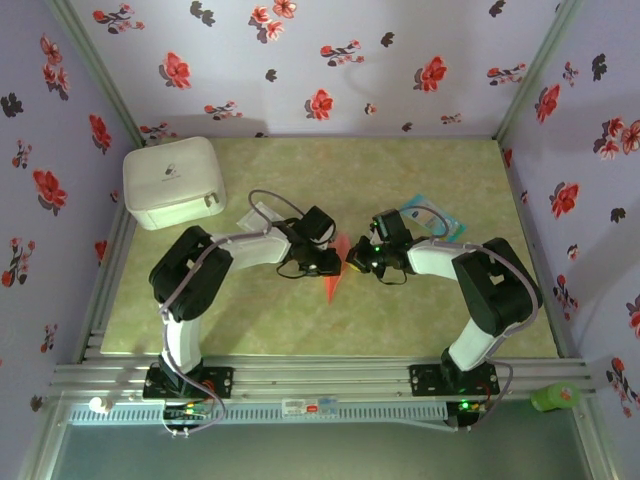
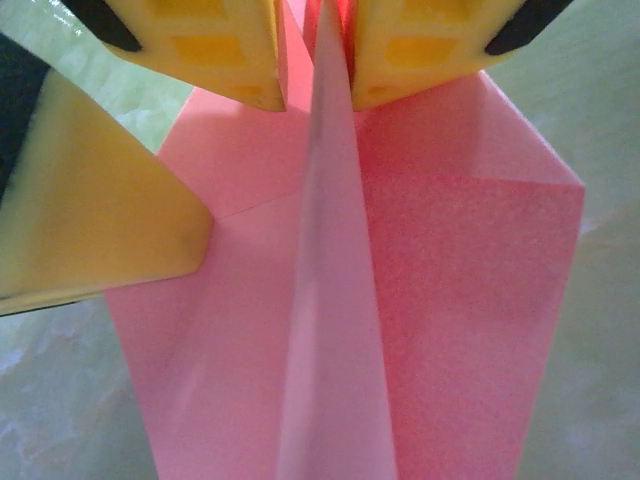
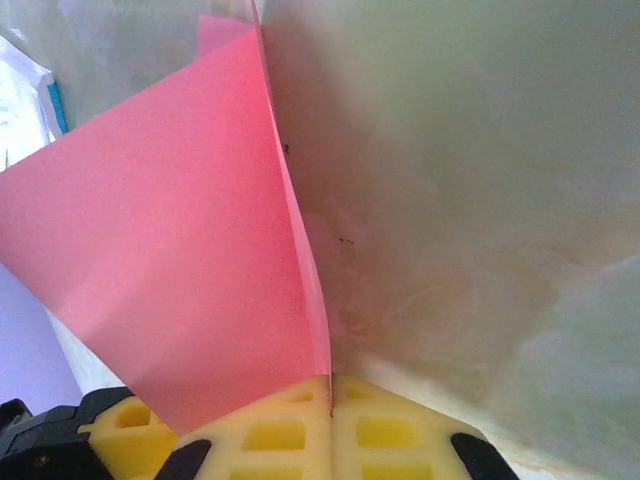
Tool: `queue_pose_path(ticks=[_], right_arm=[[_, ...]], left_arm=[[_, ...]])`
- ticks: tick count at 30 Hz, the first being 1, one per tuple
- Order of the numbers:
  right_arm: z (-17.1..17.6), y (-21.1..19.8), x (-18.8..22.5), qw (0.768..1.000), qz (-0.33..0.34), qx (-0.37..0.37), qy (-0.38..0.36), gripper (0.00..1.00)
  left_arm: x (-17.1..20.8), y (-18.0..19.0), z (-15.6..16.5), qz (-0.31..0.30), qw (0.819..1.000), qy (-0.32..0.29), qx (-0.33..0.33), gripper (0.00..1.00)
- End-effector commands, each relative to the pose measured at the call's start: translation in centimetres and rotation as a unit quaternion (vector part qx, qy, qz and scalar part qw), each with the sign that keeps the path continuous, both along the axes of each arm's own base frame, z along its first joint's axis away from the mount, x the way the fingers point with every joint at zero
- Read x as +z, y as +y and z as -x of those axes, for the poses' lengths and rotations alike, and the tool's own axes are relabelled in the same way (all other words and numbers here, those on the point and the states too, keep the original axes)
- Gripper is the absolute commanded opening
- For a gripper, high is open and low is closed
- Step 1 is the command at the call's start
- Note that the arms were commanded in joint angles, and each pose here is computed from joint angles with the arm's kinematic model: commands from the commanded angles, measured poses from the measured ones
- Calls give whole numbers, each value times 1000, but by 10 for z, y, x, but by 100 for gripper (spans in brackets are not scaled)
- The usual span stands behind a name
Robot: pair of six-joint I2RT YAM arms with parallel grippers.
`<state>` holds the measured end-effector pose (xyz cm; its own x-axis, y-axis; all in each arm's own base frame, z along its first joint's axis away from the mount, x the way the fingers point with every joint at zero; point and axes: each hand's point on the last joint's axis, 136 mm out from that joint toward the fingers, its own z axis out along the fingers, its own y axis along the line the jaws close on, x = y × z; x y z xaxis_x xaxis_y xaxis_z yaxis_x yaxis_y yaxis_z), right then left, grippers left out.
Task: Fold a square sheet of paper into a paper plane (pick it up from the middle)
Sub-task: Move a paper plane to the center of the table.
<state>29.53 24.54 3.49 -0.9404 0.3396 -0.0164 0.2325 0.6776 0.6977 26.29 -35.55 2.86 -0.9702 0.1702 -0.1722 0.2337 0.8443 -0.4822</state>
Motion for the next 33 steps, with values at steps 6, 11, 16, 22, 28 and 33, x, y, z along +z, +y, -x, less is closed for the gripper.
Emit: queue_pose_path(ticks=[6,11,16,22,28,33], right_arm=[[1,3,0,1000,-10,2,1,5],[1,3,1,1000,-11,1,-1,6],[1,3,2,1000,-11,1,-2,8],[-2,-5,17,1000,5,2,-25,31],[-7,-34,29,997,49,-16,-51,41],[-8,-47,29,997,49,-37,-51,42]], left_arm=[[-6,-5,4,-7,1000,6,-16,22],[-6,-5,4,-9,1000,7,-15,18],[-3,-2,2,-15,1000,1,-11,13],[5,26,-9,-80,996,-31,36,11],[13,56,-20,-161,983,-63,64,11],[10,58,-23,-180,980,-58,64,11]])
